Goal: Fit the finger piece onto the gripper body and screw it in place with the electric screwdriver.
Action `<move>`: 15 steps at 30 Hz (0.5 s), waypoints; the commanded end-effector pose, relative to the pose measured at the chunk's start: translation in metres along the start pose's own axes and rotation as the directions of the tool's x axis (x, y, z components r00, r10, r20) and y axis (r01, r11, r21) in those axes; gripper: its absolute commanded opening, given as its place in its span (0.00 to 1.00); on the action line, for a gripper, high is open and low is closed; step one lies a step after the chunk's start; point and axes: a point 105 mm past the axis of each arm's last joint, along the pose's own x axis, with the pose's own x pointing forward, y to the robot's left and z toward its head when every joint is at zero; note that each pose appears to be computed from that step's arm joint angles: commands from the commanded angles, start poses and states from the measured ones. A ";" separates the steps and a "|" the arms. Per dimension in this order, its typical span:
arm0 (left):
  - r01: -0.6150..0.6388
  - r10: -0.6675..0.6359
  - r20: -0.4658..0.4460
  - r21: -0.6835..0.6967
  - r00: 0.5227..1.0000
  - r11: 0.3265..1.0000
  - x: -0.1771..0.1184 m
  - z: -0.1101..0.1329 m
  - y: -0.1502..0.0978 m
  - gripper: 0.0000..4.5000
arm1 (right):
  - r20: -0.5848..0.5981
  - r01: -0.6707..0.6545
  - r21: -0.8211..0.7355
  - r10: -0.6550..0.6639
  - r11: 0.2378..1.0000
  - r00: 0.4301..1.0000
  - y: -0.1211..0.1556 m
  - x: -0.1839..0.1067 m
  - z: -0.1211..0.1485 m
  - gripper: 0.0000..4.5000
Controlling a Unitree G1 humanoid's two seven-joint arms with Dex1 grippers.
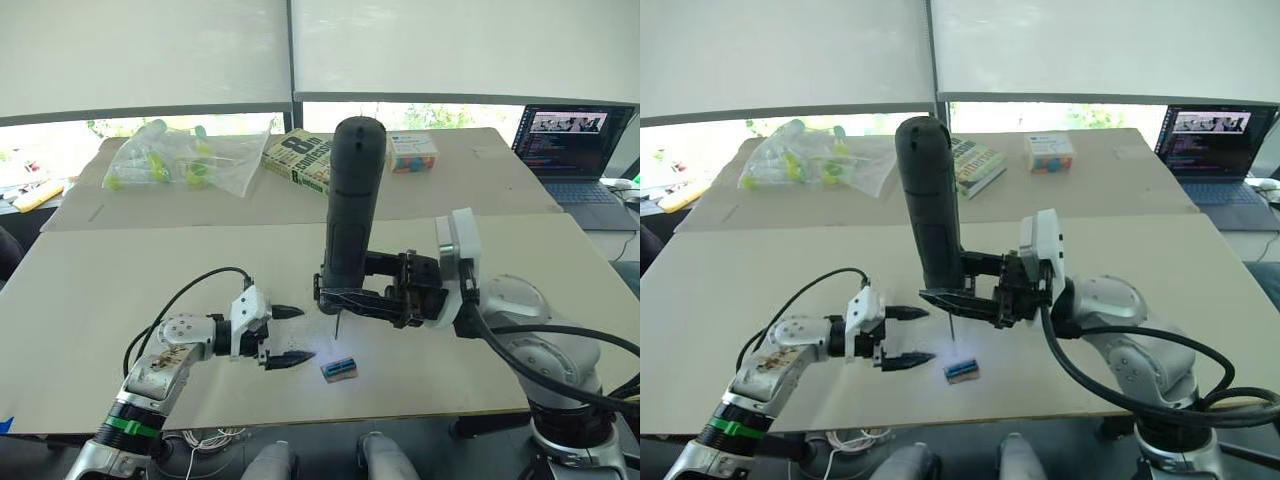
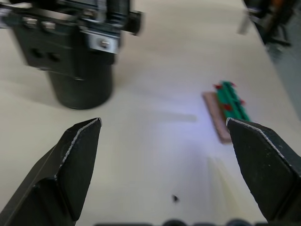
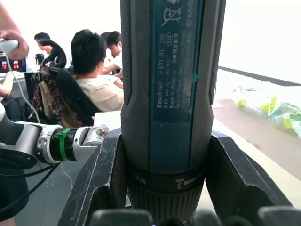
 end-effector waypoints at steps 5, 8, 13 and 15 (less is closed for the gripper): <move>-0.264 0.269 0.033 -0.113 0.963 0.958 0.031 0.001 0.015 1.00 | -0.003 -0.008 -0.082 0.007 0.997 1.000 0.003 -0.009 0.019 0.42; -0.303 0.307 0.023 -0.112 0.951 0.946 0.042 0.001 0.015 1.00 | -0.011 0.000 -0.081 -0.001 0.997 1.000 0.003 -0.011 0.018 0.42; -0.324 0.329 0.038 -0.105 0.943 0.940 0.059 0.003 0.020 0.95 | -0.018 0.009 -0.078 -0.010 0.997 1.000 0.003 -0.011 0.015 0.42; -0.264 0.271 0.073 -0.084 0.960 0.961 0.065 0.007 0.015 0.80 | -0.020 0.012 -0.078 -0.014 0.997 1.000 0.002 -0.011 0.014 0.42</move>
